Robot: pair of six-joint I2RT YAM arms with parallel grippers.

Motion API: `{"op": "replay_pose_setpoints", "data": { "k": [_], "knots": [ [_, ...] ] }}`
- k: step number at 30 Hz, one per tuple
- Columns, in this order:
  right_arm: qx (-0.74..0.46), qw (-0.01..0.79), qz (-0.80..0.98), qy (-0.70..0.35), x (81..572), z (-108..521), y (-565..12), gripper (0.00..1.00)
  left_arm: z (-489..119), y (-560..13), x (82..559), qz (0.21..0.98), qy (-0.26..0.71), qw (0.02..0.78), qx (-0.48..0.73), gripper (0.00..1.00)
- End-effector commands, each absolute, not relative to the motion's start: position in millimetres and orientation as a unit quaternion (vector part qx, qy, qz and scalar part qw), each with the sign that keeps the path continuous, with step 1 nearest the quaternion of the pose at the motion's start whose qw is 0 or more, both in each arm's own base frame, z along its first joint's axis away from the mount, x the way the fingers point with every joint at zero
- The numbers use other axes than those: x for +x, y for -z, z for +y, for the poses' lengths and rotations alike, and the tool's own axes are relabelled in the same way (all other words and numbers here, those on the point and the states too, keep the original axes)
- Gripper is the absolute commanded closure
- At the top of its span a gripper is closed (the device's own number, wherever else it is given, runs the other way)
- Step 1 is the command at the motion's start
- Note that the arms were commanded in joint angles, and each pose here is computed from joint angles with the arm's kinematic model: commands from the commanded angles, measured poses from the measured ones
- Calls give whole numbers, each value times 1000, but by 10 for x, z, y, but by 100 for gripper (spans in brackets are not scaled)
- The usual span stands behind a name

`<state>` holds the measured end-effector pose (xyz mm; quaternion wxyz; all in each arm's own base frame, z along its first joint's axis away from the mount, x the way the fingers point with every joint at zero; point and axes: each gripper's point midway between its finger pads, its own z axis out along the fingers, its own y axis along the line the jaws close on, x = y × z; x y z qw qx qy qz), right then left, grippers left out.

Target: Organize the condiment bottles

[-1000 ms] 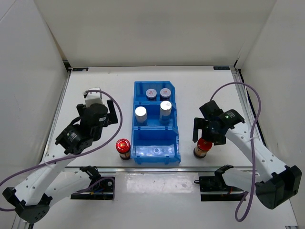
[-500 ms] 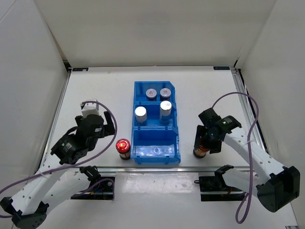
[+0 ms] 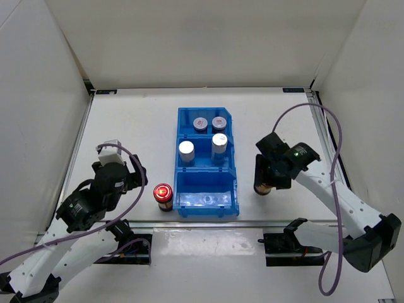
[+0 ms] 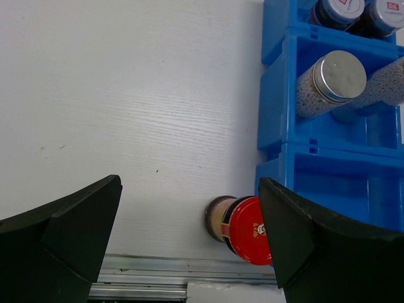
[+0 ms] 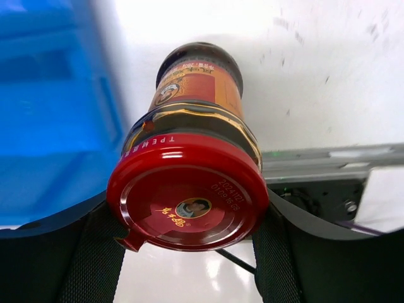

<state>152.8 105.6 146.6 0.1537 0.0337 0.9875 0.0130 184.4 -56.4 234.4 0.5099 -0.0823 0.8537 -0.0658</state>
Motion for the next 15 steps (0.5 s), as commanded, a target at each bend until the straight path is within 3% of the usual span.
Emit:
{"op": "replay_pose_setpoints", "data": {
  "k": [1, 9, 15],
  "knots": [
    [10, 237, 971, 7, 1760, 1066, -1942, 100, -606, -2258, 1868, 863, 56, 497, -72, 0],
    [-110, 273, 954, -53, 1561, 1781, -2388, 100, -633, -2236, 1899, 866, 52, 493, -70, 0],
    [-182, 263, 946, -50, 1544, 2375, -2230, 100, -654, -2246, 1905, 865, 56, 494, -66, 0]
  ]
}}
